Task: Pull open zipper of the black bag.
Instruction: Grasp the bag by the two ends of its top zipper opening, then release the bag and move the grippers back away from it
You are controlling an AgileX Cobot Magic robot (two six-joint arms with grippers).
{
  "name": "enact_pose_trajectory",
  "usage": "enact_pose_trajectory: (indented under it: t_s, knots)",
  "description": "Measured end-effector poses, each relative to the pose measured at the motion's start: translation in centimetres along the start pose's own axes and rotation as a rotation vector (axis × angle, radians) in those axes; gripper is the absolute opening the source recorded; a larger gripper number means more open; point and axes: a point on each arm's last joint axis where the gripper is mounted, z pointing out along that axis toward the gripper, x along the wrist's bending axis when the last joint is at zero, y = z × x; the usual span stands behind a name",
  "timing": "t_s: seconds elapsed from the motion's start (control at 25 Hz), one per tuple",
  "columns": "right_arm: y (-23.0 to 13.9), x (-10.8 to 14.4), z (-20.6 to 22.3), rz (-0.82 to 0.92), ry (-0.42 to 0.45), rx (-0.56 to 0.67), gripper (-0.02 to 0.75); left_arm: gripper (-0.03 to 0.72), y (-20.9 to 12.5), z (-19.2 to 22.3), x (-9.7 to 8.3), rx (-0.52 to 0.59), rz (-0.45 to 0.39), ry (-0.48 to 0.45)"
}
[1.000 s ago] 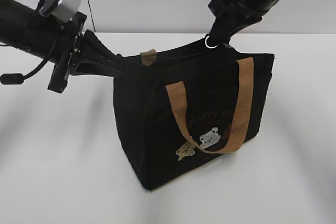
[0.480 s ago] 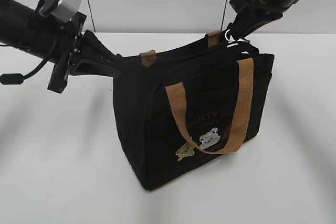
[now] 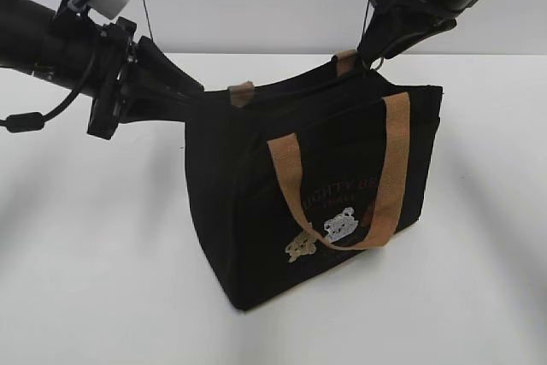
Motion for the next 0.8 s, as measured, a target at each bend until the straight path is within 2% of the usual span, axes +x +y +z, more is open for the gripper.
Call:
enact_pose_trajectory:
  t_s: [0.12,0.24,0.4,0.52,0.68,0.72,0.8]
  knots:
    - [0.1,0.4,-0.7,-0.006,0.006,-0.021,0.377,0.405,0.5,-0.5,0.2,0.005,-0.060,0.044]
    - [0.2,1.1,-2.4,-0.024,-0.004,-0.060,0.409,0.469,1.7,-1.7,0.3,0.003,-0.119,0.126]
    - [0.1,2.1,-5.4,-0.060,-0.041,-0.118,0.418,0.487,3.8,-4.0,0.1,0.007,-0.187,0.249]
    - [-0.3,2.3,-7.1,-0.111,-0.116,-0.121,0.419,0.489,5.1,-6.1,-0.4,0.040,-0.249,0.345]
    - [-1.5,2.0,-9.0,-0.157,-0.249,-0.052,0.419,0.489,5.5,-8.6,-1.3,0.150,-0.378,0.469]
    - [-1.8,1.9,-9.5,-0.149,-0.280,-0.036,0.419,0.489,5.5,-9.2,-1.5,0.171,-0.460,0.505]
    - [-2.3,1.7,-10.5,-0.126,-0.356,-0.011,0.419,0.489,5.6,-10.4,-2.1,0.214,-0.563,0.576]
